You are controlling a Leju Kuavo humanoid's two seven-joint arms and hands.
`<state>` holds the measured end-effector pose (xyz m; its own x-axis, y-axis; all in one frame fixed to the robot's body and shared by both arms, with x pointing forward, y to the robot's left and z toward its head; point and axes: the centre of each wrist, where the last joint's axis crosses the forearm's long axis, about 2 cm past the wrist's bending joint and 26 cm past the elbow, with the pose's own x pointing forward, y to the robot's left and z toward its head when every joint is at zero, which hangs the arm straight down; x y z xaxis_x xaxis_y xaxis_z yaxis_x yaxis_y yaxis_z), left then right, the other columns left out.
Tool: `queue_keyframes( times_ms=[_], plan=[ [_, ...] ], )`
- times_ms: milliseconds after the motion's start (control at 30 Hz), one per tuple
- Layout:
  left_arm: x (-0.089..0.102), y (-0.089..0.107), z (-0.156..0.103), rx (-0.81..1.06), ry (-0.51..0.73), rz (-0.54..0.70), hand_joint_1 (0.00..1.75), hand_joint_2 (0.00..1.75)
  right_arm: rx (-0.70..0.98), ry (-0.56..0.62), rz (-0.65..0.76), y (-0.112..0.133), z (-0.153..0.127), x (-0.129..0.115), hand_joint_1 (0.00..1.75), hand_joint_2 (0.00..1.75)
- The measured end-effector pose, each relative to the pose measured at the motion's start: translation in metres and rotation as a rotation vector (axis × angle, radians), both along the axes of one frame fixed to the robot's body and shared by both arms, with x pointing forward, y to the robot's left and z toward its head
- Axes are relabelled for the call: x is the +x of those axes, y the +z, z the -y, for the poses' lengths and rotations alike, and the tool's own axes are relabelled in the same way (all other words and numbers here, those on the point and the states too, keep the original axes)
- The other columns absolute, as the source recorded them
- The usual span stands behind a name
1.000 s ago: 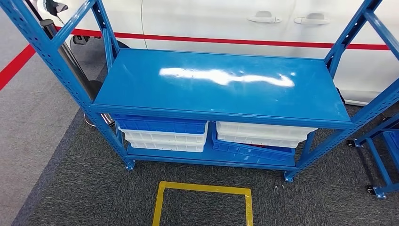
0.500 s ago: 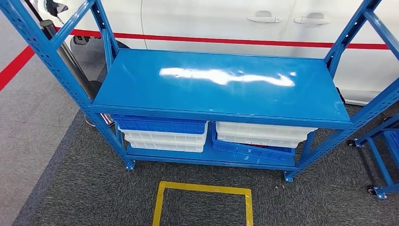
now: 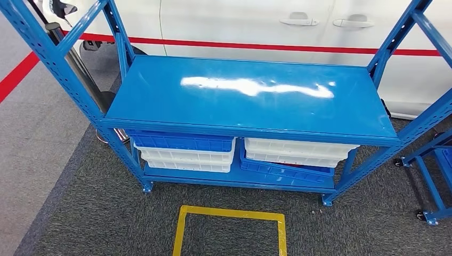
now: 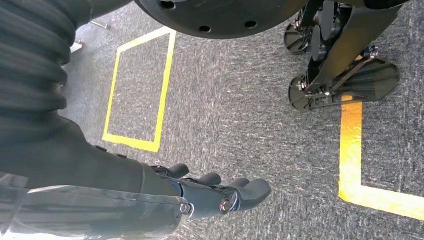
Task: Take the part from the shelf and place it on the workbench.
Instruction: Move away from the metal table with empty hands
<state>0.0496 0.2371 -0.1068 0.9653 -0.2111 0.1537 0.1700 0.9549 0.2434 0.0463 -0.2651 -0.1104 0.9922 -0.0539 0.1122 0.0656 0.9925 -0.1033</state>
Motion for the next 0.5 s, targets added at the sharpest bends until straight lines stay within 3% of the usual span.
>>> queue_keyframes(
  times_ms=[133,167,267,300,400,500],
  plan=[
    [-0.0004,0.0,-0.0001,0.005,0.002,0.006,0.0,1.75,0.002,-0.01,-0.001,0.0,0.0003,-0.0001,0.0,1.75],
    [-0.0004,0.0,-0.0001,0.005,0.002,0.006,0.0,1.31,0.002,-0.012,-0.001,0.0,0.0004,-0.0001,0.0,1.75],
    [-0.0005,0.0,-0.0003,0.007,0.004,0.013,0.0,0.0,0.003,-0.017,0.004,-0.0001,0.0005,-0.0002,0.0,0.44],
    [-0.0004,0.0,-0.0005,0.01,0.004,0.017,0.0,0.0,0.003,-0.02,0.008,-0.0001,0.0005,-0.0002,0.0,0.0],
    [0.0,0.0003,-0.0008,0.041,-0.018,0.07,0.0,0.0,-0.001,-0.021,0.036,0.0001,-0.0016,-0.0001,0.0,0.0],
    [0.0014,0.0013,0.0006,0.092,-0.076,0.233,0.0,0.0,-0.004,-0.034,0.12,0.0006,-0.0083,0.0001,0.0,0.0]
  ],
)
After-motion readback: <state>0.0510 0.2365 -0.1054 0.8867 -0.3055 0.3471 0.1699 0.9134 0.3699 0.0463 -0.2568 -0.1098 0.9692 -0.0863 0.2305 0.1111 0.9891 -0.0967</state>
